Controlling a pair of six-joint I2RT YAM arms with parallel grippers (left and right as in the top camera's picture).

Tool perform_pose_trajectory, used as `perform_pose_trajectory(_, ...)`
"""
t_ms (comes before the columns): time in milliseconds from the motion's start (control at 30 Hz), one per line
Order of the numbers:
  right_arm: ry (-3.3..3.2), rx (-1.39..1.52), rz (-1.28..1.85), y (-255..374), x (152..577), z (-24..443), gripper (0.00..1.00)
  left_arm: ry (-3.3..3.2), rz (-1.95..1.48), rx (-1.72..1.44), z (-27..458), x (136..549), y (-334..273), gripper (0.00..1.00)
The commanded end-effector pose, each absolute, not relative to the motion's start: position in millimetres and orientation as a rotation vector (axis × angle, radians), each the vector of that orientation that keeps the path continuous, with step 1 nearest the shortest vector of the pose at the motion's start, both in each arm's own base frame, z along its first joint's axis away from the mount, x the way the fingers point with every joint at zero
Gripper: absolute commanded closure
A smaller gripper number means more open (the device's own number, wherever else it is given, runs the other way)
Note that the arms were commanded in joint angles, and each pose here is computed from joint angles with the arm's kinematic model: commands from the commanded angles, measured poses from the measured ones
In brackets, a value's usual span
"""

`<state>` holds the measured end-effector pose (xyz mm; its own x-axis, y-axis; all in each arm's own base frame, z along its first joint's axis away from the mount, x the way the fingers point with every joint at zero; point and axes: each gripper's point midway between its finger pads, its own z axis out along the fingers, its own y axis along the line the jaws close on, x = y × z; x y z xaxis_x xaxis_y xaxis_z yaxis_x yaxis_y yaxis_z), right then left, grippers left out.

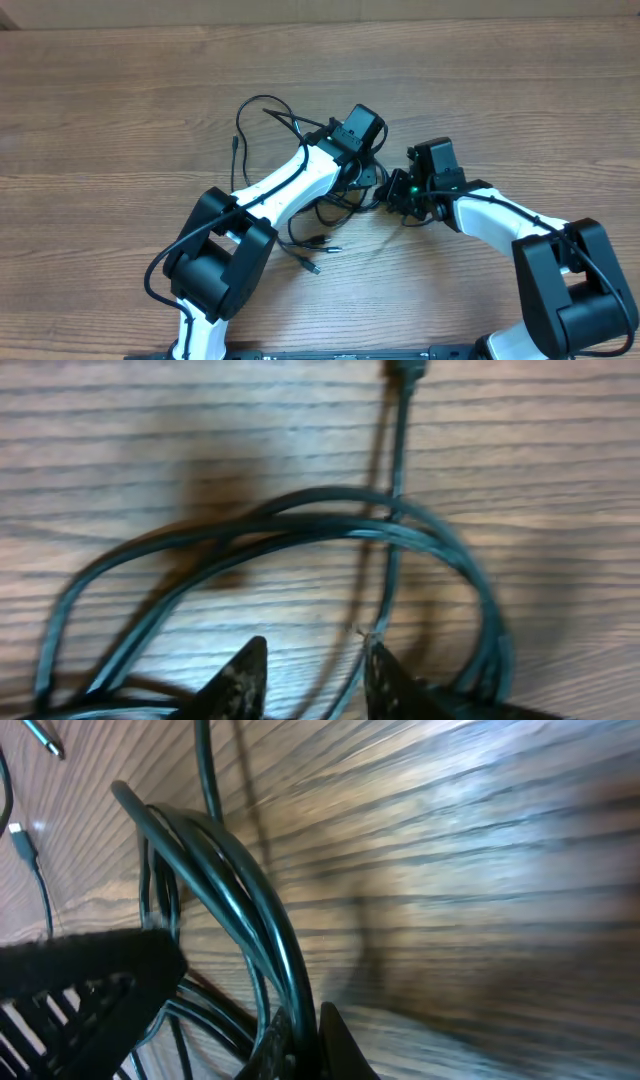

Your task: Untangle cables

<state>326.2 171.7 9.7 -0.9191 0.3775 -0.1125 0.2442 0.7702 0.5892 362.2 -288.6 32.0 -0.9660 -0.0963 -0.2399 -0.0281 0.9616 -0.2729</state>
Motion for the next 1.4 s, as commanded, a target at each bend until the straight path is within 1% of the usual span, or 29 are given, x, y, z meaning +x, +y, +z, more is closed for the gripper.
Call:
perform_pose_trajectory(0, 2.759, 0.46, 0.89, 177.6, 319.9, 6.2, 0.96, 2.866, -0.438, -0.042, 28.9, 357.6, -298.7, 0.66)
perform_pose_trajectory(67, 2.759, 0.46, 0.89, 177.6, 319.9, 6.2, 0.96, 2.856, -0.446, -0.039, 29.9, 359.2, -300.7, 0.66)
perform_pose_trajectory(200, 2.759, 0.461, 0.889, 177.5, 319.9, 6.1, 0.96, 2.847, -0.459, -0.074, 29.7, 361.6, -302.3, 0.71)
perform_pose_trajectory(300, 2.757, 0.486, 0.863, 174.4, 321.1, 4.5, 0.96, 2.841, -0.47, -0.092, 23.3, 365.3, -305.4, 0.71)
perform_pose_trajectory(367, 2.75, 0.563, 0.809, 167.3, 323.6, 1.2, 0.96, 2.844, -0.508, -0.082, 14.2, 367.1, -312.5, 0.7)
perform_pose_trajectory(500, 2.748, 0.562, 0.804, 166.8, 323.9, 1.0, 0.96, 2.828, -0.564, -0.071, 4.1, 373.0, -323.0, 0.7)
perform_pose_trajectory(667, 2.748, 0.562, 0.804, 166.8, 323.9, 1.0, 0.96, 2.774, -0.586, -0.069, 8.6, 383.5, -328.1, 0.68)
perform_pose_trajectory(733, 2.748, 0.562, 0.804, 166.8, 323.9, 1.0, 0.96, 2.781, -0.582, -0.067, 6.4, 381.9, -328.3, 0.72)
perform_pose_trajectory(833, 2.748, 0.562, 0.804, 166.8, 323.9, 1.0, 0.96, 2.801, -0.567, -0.046, 0.3, 377.5, -328.1, 0.84)
perform_pose_trajectory(900, 2.748, 0.563, 0.8, 166.3, 324.1, 0.8, 0.96, 2.815, -0.557, -0.047, -1.5, 374.9, -326.4, 0.95)
perform_pose_trajectory(967, 2.747, 0.564, 0.795, 165.8, 324.4, 0.6, 0.96, 2.82, -0.568, 0.001, -0.9, 372.6, -328.1, 0.96)
perform_pose_trajectory(1033, 2.747, 0.564, 0.794, 165.7, 324.4, 0.6, 0.96, 2.817, -0.661, 0.201, 5.2, 365.7, -338.7, 0.96)
perform_pose_trajectory(1167, 2.741, 0.57, 0.774, 163.4, 325.8, -0.2, 0.96, 2.768, -0.839, 0.435, 29.4, 359.6, -349.2, 0.96)
perform_pose_trajectory(1233, 2.738, 0.569, 0.772, 163.2, 326.6, 0.1, 0.96, 2.789, -0.93, 0.459, 49.8, 354.4, -342.6, 0.96)
perform_pose_trajectory(1367, 2.737, 0.569, 0.772, 163.2, 326.8, 0.1, 0.96, 2.887, -0.937, 0.401, 73.3, 346.7, -313.7, 0.96)
